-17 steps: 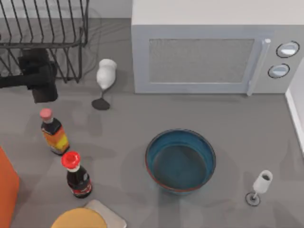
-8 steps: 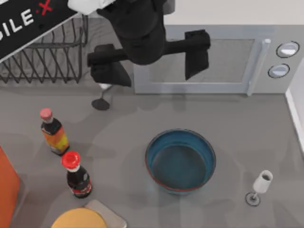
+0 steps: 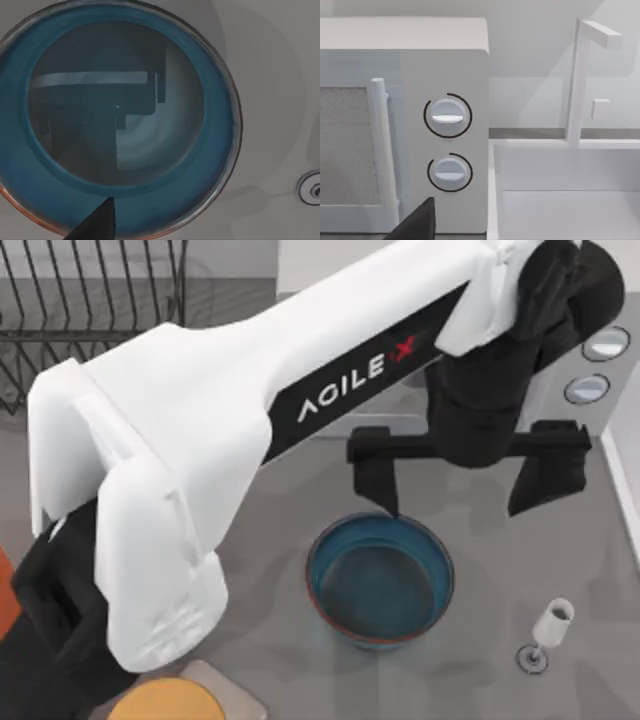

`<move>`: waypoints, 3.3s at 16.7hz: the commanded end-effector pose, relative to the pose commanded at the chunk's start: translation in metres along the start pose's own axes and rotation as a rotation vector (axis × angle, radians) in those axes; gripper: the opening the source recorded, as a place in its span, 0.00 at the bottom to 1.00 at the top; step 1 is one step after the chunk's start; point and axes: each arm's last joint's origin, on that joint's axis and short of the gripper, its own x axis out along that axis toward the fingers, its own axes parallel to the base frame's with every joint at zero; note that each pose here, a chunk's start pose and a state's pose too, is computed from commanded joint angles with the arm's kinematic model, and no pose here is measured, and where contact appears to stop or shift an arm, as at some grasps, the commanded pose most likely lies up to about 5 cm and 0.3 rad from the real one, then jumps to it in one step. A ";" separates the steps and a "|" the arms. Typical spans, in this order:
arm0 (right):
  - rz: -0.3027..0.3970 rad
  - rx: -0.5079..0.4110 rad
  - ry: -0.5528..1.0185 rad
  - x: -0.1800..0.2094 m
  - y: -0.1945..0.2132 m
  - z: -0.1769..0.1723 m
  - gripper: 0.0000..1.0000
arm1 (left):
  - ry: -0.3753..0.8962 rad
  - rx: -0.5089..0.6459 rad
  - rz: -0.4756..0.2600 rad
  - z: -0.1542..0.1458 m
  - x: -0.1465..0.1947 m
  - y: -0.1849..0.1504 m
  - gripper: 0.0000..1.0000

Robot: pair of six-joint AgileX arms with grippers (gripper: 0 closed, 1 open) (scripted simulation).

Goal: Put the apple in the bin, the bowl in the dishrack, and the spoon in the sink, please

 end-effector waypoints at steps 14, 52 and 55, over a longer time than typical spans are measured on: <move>0.000 0.000 0.000 0.000 0.000 0.000 1.00 | 0.016 0.001 0.023 -0.003 0.048 -0.016 1.00; 0.000 0.000 0.000 0.000 0.000 0.000 1.00 | 0.026 0.001 0.036 -0.006 0.090 -0.016 0.00; 0.000 0.000 0.000 0.000 0.000 0.000 1.00 | 0.014 -0.001 0.020 -0.004 0.049 -0.018 0.00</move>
